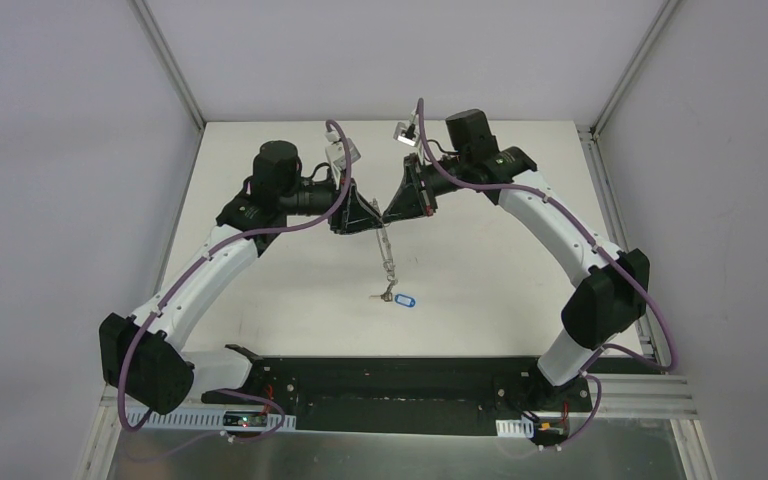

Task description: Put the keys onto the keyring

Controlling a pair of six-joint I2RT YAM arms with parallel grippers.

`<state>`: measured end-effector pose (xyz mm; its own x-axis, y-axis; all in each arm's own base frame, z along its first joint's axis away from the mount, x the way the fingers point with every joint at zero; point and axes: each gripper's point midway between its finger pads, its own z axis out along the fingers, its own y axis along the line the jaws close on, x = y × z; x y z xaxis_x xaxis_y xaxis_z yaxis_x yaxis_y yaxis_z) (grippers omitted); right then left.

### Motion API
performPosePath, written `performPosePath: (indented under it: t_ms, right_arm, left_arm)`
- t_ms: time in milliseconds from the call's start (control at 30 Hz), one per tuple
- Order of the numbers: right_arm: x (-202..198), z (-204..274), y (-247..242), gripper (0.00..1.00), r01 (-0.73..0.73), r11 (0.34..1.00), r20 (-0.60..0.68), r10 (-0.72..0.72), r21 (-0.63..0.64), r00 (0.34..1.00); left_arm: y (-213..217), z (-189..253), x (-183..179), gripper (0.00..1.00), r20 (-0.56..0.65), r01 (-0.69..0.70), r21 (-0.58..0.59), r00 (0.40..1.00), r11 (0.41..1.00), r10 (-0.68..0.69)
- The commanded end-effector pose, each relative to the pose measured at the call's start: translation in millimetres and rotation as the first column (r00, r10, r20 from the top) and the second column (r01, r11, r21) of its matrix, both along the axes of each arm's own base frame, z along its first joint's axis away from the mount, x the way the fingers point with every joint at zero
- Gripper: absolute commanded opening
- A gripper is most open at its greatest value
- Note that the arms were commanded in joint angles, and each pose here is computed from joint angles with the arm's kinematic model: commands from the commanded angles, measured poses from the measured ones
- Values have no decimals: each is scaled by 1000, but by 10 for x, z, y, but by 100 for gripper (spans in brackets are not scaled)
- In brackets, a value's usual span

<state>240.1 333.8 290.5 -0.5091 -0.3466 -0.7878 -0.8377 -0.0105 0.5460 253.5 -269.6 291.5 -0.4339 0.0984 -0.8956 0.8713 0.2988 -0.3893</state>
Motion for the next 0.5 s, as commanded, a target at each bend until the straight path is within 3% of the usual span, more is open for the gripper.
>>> performPosePath:
  t_ms: [0, 233, 467]
  right_arm:
    - [-123, 304, -21, 0, -49, 995, 58, 44, 85, 997]
    - [-117, 282, -25, 0, -49, 995, 42, 45, 91, 998]
    - [-74, 240, -47, 0, -27, 996, 49, 23, 81, 999]
  left_arm:
    - [-82, 85, -72, 30, 28, 54, -39, 998, 998, -53]
    - [-101, 105, -77, 21, 26, 61, -53, 998, 997, -60]
    - [-79, 102, -84, 2, 43, 59, -36, 997, 998, -57]
